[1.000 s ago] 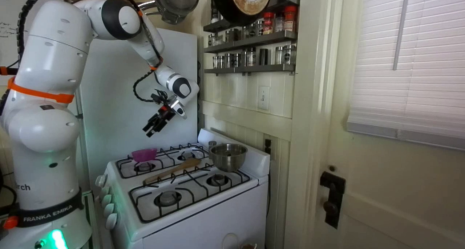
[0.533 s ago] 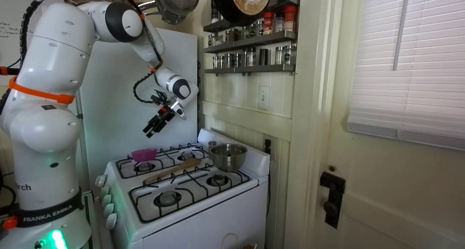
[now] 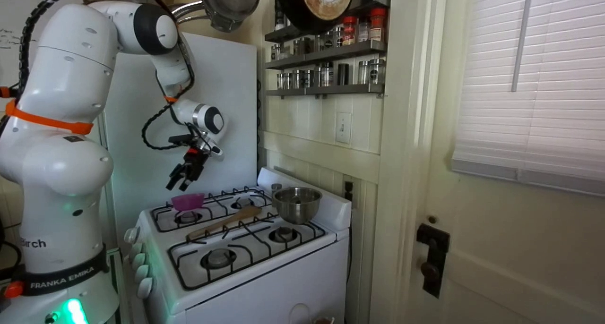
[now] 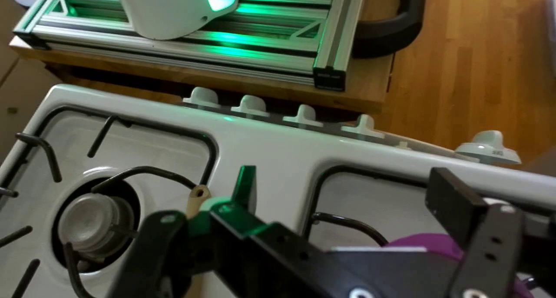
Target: Put the purple bowl and the spice bottle into the metal bowl
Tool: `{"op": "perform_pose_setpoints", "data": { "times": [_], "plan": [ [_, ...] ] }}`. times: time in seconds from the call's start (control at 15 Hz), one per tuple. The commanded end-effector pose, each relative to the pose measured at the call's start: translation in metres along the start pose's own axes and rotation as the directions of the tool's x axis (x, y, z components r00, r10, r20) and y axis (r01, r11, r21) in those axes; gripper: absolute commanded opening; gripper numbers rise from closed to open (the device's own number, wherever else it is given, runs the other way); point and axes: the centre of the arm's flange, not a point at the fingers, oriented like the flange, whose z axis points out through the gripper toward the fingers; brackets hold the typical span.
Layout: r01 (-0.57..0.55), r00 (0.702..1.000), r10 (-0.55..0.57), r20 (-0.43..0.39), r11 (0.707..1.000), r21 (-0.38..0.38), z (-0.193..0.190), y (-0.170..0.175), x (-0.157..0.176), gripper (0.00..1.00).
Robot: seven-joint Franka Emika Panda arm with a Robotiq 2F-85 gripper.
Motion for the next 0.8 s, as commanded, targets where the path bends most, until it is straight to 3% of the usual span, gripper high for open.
{"op": "perform_pose_setpoints", "data": {
  "times": [0.0, 0.33, 0.73],
  "plan": [
    [0.012, 0.993, -0.01, -0.118, 1.0, 0.016, 0.017, 0.006, -0.003, 1.0],
    [-0.037, 0.964, 0.085, -0.254, 0.982, 0.187, -0.002, 0.021, 0.009, 1.0],
    [0.009, 0.962, 0.04, -0.272, 0.985, 0.175, -0.01, 0.032, 0.025, 1.0]
  ]
}}
